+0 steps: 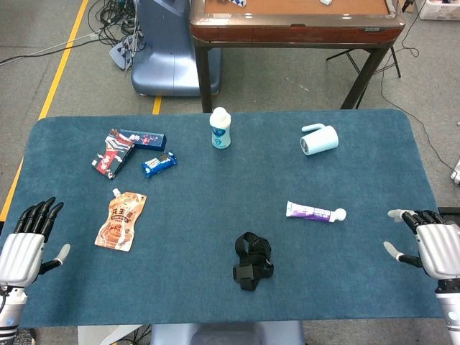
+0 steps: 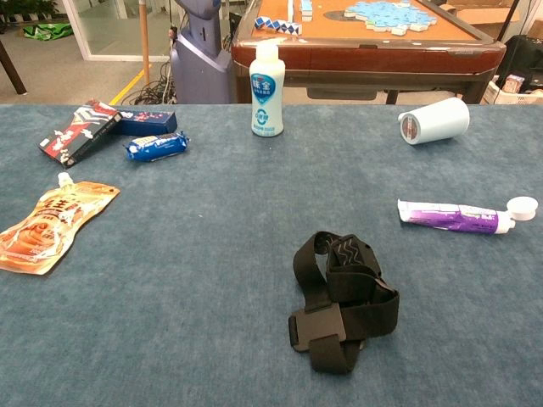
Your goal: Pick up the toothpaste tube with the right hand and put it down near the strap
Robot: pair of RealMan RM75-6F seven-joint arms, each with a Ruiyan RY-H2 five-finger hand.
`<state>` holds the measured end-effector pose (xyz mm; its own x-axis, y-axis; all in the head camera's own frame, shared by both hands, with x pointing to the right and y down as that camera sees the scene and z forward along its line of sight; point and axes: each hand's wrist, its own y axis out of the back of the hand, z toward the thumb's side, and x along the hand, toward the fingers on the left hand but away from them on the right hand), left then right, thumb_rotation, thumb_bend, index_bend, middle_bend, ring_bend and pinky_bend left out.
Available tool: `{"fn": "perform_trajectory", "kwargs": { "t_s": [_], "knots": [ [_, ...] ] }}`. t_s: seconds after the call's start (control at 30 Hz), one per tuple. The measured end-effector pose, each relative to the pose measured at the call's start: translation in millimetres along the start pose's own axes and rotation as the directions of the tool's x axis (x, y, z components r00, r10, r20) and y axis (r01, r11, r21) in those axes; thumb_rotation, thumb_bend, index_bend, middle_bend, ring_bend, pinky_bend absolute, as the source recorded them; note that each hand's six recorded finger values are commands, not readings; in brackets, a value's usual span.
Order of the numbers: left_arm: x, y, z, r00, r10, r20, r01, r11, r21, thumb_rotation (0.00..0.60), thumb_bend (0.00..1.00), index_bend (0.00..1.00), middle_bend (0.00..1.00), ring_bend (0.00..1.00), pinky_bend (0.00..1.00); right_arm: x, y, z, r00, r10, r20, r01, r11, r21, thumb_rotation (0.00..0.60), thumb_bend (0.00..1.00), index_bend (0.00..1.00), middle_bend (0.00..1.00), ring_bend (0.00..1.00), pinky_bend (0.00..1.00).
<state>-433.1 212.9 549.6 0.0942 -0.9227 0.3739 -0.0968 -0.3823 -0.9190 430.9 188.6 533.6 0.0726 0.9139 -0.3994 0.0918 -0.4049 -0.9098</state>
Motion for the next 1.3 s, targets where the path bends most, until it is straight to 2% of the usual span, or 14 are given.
{"fn": "perform_trajectory", "kwargs": {
  "t_s": [0.47,0.67,0.83,0.97,1.1,1.3],
  "knots": [
    [0.1,1.6,-3.0,1.000,0.001,-0.005,-0.001,1.000,0.005,0.600,0.29,0.00,0.00,0.00,0.04,-6.3,4.5,8.4,1.000,0.005,-0.030,-0.004,1.000,0.014,0.600,0.25,0.33,0.42,0.34,0.27],
    [-0.8,1.1,-2.9,1.000,-0.001,0.000,0.001,1.000,0.004,0.600,0.29,0.00,0.00,0.00,0.04,-17.3,6.3,18.1,0.997,0.038,-0.068,-0.035,0.998,0.049,0.600,0.19,0.33,0.42,0.34,0.27],
    [-1.6,2.3,-2.7,1.000,0.000,0.001,0.000,1.000,0.003,0.600,0.29,0.00,0.00,0.00,0.04,-31.4,2.6,26.7,0.990,0.096,-0.101,-0.084,0.990,0.114,0.600,0.17,0.33,0.42,0.31,0.27],
    [-2.2,2.3,-0.4,1.000,-0.002,0.007,0.002,1.000,0.002,0.600,0.29,0.00,0.00,0.00,0.04,-45.4,-5.8,31.8,0.979,0.166,-0.116,-0.146,0.975,0.168,0.600,0.15,0.33,0.40,0.27,0.28],
    [-2.5,2.0,0.9,1.000,-0.005,0.007,0.005,1.000,0.003,0.600,0.29,0.00,0.00,0.00,0.04,-65.1,-18.8,38.5,0.958,0.257,-0.124,-0.226,0.949,0.219,0.600,0.13,0.30,0.38,0.24,0.28],
    [-1.8,-2.9,1.2,1.000,-0.021,0.002,0.021,1.000,0.008,0.600,0.29,0.00,0.00,0.00,0.04,-90.8,-37.8,48.8,0.929,0.344,-0.133,-0.301,0.915,0.267,0.600,0.13,0.26,0.35,0.21,0.26]
  ]
}}
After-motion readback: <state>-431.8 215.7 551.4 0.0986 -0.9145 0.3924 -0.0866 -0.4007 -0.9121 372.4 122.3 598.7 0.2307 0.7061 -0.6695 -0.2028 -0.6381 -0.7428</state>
